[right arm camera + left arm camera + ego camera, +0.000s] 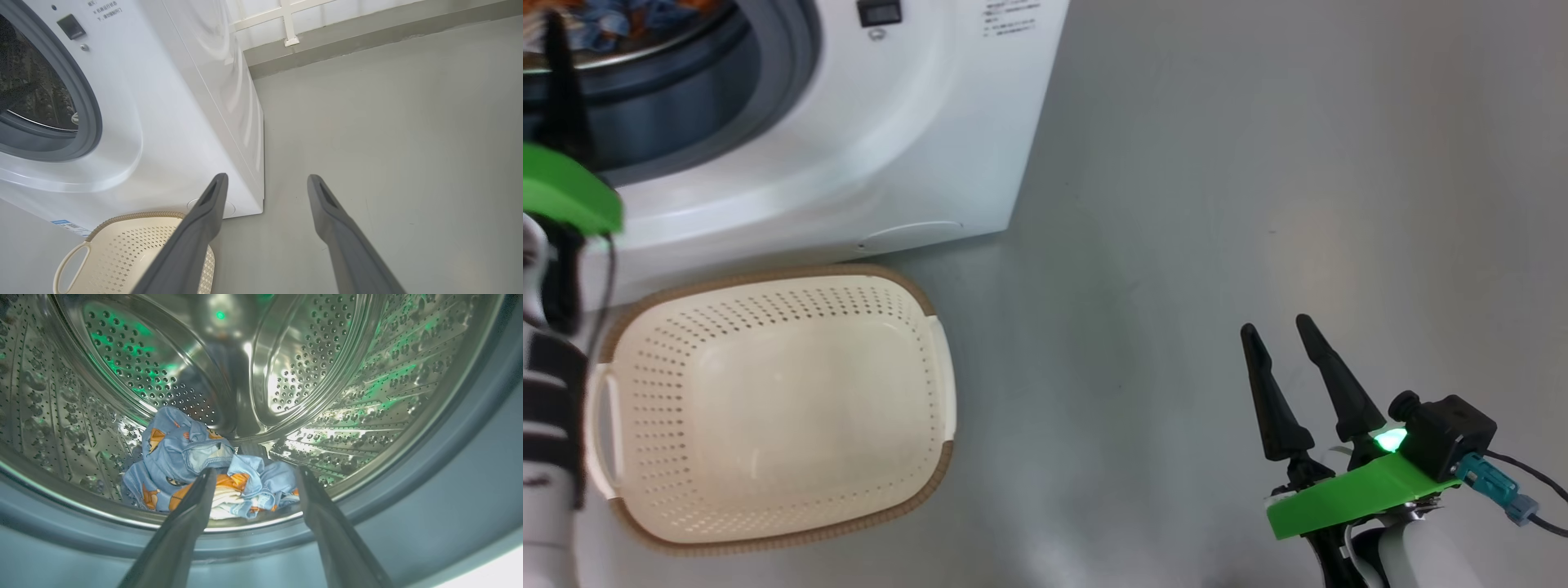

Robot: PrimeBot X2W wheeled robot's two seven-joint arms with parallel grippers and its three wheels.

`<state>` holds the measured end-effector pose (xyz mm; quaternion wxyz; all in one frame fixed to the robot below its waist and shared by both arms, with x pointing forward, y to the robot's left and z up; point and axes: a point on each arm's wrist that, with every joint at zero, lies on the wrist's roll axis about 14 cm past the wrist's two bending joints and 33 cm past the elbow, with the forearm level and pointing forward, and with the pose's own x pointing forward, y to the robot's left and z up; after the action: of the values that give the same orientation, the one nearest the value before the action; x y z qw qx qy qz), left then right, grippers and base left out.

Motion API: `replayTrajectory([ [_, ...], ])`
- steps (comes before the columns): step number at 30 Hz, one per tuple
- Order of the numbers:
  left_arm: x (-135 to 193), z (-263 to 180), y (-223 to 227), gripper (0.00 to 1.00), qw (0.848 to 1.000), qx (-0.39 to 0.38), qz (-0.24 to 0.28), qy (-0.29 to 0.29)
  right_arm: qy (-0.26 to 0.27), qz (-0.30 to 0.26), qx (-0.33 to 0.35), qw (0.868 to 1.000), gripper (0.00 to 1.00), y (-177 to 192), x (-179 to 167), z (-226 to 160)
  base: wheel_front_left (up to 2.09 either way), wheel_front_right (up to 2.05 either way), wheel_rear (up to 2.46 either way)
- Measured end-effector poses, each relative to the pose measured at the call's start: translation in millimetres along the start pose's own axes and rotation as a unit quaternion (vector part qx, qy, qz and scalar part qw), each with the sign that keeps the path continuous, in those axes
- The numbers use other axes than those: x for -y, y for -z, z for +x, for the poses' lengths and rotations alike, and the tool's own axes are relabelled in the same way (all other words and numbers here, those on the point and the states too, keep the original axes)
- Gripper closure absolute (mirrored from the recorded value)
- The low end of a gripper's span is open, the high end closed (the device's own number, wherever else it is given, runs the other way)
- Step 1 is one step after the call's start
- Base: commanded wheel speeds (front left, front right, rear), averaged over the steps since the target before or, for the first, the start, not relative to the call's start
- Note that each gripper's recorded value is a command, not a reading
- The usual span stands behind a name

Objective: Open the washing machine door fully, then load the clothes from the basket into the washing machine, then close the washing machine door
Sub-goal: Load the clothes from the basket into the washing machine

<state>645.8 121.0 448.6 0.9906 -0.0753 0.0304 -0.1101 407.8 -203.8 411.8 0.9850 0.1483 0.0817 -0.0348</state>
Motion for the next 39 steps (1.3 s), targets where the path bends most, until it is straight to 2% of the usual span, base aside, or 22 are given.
replayTrajectory([
  [16, -4.2, -89.7, 11.5, 0.0, 1.0, -0.015, -0.001, -0.023, -0.028, -0.015, 0.009, 0.999, 0.0, -12.4, -6.2, -11.4, 0.0, 0.0, 0.0],
  [39, -15.4, -245.7, 14.0, 0.0, 0.996, -0.027, 0.007, -0.088, -0.061, -0.023, 0.02, 0.998, 0.0, -24.4, -13.9, -69.6, 0.0, 0.0, 0.0],
])
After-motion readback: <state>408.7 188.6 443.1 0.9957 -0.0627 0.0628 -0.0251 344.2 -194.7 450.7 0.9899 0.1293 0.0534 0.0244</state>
